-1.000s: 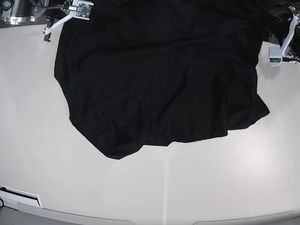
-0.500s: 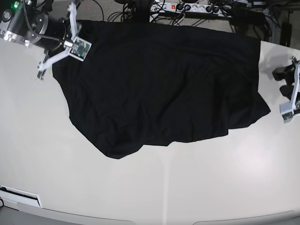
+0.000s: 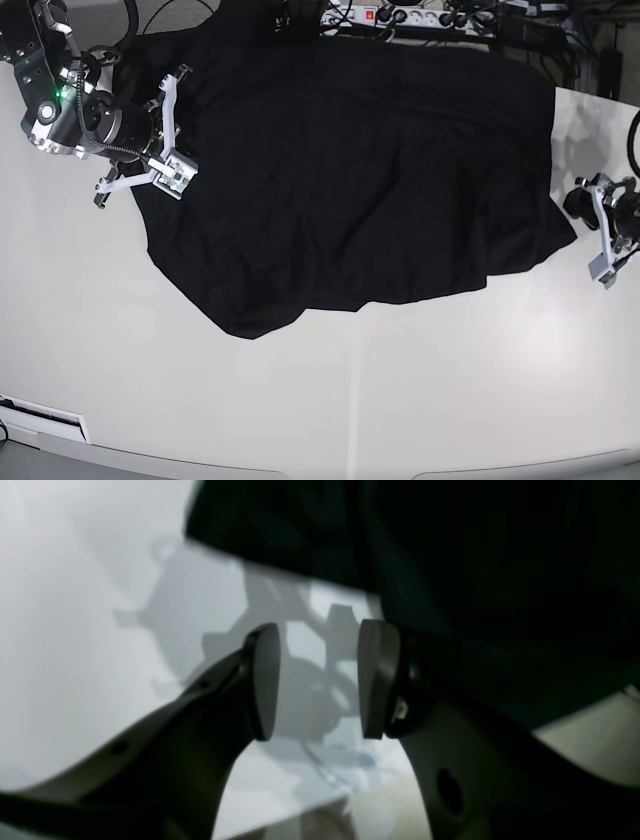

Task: Layout the t-shirt on the table in an organized manner, then fold the t-shirt properly
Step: 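Lower the stretched shirt onto the table with both grippers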

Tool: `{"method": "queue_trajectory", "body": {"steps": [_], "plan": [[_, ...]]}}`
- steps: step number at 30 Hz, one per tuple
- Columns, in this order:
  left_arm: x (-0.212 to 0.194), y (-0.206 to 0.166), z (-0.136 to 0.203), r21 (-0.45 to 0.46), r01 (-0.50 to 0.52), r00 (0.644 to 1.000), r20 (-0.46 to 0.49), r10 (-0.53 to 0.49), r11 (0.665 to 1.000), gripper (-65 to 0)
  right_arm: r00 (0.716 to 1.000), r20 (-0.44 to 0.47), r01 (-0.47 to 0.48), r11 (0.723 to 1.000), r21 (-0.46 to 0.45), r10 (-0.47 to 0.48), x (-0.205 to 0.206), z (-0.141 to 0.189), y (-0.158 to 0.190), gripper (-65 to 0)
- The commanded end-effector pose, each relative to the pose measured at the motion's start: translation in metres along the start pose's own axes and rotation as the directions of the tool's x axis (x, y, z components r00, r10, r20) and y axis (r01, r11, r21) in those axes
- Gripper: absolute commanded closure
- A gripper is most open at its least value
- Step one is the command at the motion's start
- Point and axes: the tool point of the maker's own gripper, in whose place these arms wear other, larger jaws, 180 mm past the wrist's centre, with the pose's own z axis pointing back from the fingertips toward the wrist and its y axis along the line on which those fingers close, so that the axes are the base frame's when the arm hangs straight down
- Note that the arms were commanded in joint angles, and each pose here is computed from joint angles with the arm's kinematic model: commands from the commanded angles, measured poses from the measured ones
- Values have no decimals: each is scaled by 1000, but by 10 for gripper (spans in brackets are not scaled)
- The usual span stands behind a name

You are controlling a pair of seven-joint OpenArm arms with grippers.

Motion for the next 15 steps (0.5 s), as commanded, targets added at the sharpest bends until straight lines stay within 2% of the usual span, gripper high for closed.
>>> {"method": "queue_trajectory", "body": {"steps": [1,4,9,15], "plan": [[11,11,7,26,4,999,34,-5,1000,-260,999,35,-5,1000,-6,5,9,3,-4,0],[17,7,-6,22,13,999,52,-14,1000,-260,998,59,18,1000,24,-20,14,4,1,0],[17,4,-25,56,47,998,31,-49,997,-260,999,45,11,1000,14,-11,11,4,-1,0],[14,17,-31,107,34,998,46,-39,994,-260,998,54,15,1000,18,-16,13,4,-1,0]]}}
